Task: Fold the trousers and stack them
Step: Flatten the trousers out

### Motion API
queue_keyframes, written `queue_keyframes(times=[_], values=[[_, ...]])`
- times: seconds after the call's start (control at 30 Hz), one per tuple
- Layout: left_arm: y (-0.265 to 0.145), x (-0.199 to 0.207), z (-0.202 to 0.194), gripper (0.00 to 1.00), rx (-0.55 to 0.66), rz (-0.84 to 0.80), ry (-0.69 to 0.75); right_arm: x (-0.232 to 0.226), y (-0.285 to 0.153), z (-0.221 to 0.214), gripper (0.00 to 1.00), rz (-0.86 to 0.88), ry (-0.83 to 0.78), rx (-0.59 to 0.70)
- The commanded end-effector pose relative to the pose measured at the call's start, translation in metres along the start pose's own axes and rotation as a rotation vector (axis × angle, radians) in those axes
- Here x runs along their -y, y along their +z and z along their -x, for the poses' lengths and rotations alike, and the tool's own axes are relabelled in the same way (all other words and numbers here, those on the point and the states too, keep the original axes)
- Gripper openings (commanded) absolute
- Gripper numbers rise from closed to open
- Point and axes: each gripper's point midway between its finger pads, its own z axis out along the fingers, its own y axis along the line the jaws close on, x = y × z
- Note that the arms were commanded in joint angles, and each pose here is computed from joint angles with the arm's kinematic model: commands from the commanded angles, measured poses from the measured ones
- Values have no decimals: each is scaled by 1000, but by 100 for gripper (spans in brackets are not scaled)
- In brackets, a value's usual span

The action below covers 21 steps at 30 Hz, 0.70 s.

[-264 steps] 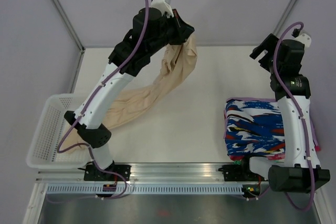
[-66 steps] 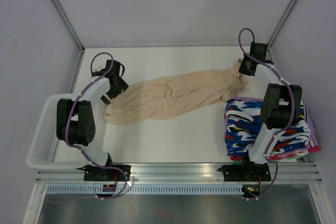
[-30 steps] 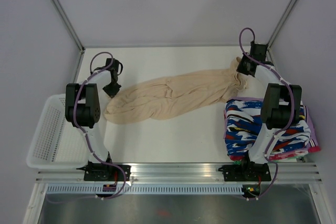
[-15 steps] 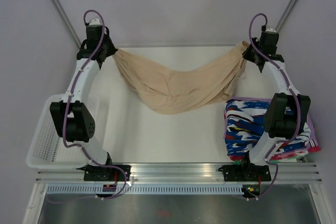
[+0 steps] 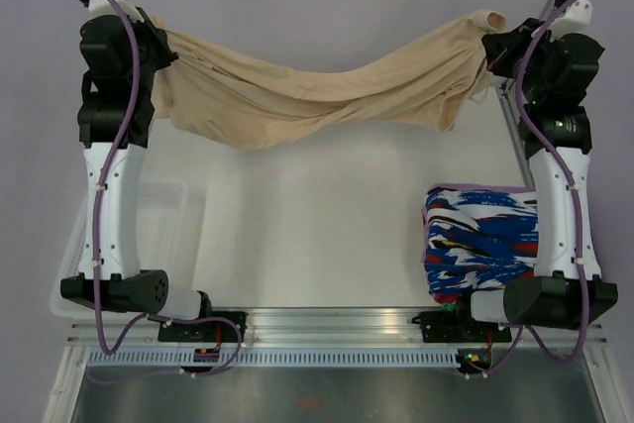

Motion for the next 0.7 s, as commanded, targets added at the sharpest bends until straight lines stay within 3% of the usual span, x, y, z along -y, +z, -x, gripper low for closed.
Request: queue_keyframes(times=[0.0,0.2,0.3,0.53,0.67], values=[[-26,-19,16,2,12,97,15,-11,-12,9,0,35,22,18],[5,-24,-59,2,-158,101,4,53,6,-113,0,-134,25,-311],[22,-32,-98,2,-255,151,-33,69,19,-162,0,-135,56,-417],[45,-54,-225,2,-511,247,-92,96,46,-247,0,-114,134,-506],[65,-60,-258,2,-539,257,-82,115,67,-275,0,-131,117,-569]])
